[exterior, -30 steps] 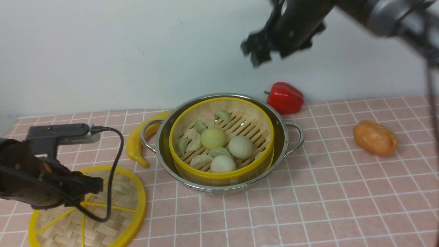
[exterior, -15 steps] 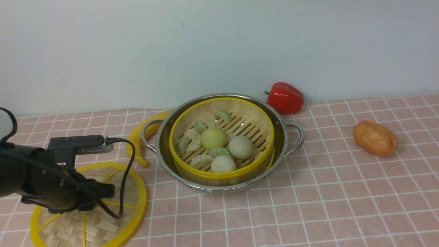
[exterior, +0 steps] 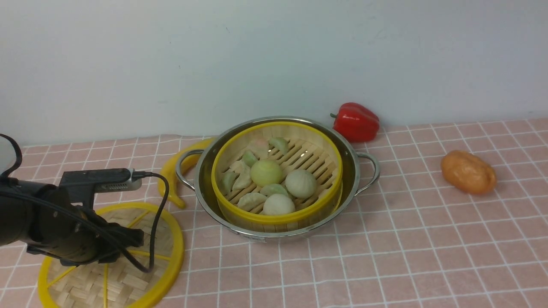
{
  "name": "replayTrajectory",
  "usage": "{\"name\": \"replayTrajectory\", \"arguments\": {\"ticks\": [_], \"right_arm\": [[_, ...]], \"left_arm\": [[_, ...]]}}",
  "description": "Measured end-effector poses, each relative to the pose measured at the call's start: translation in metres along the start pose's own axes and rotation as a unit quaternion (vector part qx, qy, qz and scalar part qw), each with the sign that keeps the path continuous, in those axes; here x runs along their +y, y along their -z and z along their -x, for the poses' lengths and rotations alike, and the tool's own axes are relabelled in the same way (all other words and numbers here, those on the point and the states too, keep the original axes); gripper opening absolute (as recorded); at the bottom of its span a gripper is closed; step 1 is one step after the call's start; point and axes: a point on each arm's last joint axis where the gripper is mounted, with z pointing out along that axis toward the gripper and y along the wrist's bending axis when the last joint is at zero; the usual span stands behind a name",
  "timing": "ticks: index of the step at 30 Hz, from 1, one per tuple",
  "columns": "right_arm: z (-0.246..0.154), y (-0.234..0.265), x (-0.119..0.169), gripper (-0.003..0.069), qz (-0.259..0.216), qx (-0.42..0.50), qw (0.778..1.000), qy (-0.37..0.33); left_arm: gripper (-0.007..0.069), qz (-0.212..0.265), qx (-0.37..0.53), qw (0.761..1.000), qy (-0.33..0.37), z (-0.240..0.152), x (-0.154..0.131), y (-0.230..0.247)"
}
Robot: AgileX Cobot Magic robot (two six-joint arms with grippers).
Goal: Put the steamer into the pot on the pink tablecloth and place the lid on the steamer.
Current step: 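Grasp the bamboo steamer lid lying on the table by its centre knob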
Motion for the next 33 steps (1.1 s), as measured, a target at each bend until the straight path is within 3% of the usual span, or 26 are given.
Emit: {"name": "replayTrajectory", "arguments": {"ticks": [8, 33], "right_arm": [[-0.034, -0.038, 0.0, 0.0513, -0.016, 0.086, 0.996, 0.016], [-0.035, -0.039, 0.0, 0.0513, -0.017, 0.089, 0.996, 0.017]], "left_arm": [[0.0243, 0.0, 0.0, 1.0, 0.002, 0.0, 0.0, 0.0], [0.0243, 0.023, 0.049, 0.999, 0.004, 0.027, 0.002, 0.017]]}}
